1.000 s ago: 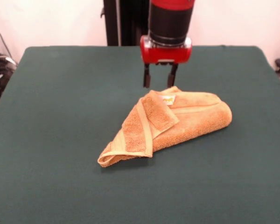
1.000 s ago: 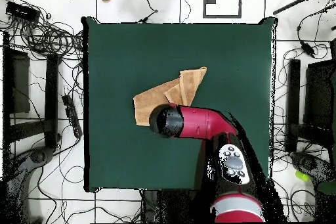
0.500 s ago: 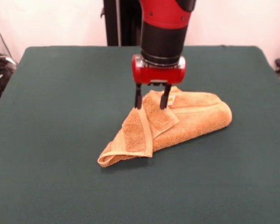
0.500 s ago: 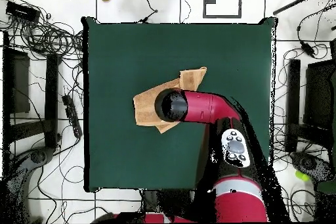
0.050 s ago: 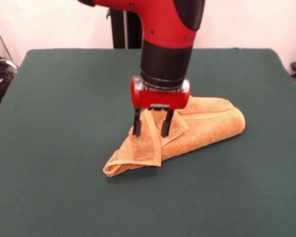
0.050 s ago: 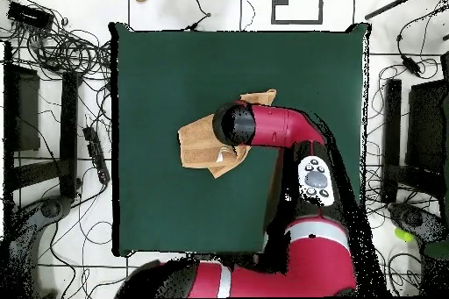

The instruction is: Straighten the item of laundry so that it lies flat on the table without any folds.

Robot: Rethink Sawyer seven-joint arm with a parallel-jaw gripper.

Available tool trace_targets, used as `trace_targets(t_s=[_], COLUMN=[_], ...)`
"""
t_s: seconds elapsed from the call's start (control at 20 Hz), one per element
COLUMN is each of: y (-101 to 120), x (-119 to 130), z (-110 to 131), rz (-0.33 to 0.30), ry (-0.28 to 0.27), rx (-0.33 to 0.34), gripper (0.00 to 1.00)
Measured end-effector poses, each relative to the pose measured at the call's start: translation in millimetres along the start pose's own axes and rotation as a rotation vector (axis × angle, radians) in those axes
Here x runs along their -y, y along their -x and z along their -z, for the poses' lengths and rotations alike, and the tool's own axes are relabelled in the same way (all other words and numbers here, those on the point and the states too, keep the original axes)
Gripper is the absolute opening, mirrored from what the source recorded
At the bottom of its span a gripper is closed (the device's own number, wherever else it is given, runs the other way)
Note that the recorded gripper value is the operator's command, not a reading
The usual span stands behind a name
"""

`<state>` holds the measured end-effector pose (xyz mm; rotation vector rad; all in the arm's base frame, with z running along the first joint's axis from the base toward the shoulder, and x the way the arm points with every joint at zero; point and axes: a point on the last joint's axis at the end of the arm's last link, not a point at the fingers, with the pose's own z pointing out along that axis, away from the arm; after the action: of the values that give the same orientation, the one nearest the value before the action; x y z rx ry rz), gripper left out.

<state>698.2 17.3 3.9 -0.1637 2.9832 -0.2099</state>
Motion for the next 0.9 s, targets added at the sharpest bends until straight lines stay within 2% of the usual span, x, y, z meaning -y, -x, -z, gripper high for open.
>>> trace_targets(t_s=[0.2,0.55,0.85,0.9], y=[14,24,39,43], x=[4,-13,-30,-34], z=[-17,-51,-58,-57], rz=[0.019,0.091,0.188,0.216], ry=[-0.037,-0.099,-0.194,-0.227], rx=[0.019,0.026,0.030,0.016], gripper=[1.00,1.00,1.00,1.00])
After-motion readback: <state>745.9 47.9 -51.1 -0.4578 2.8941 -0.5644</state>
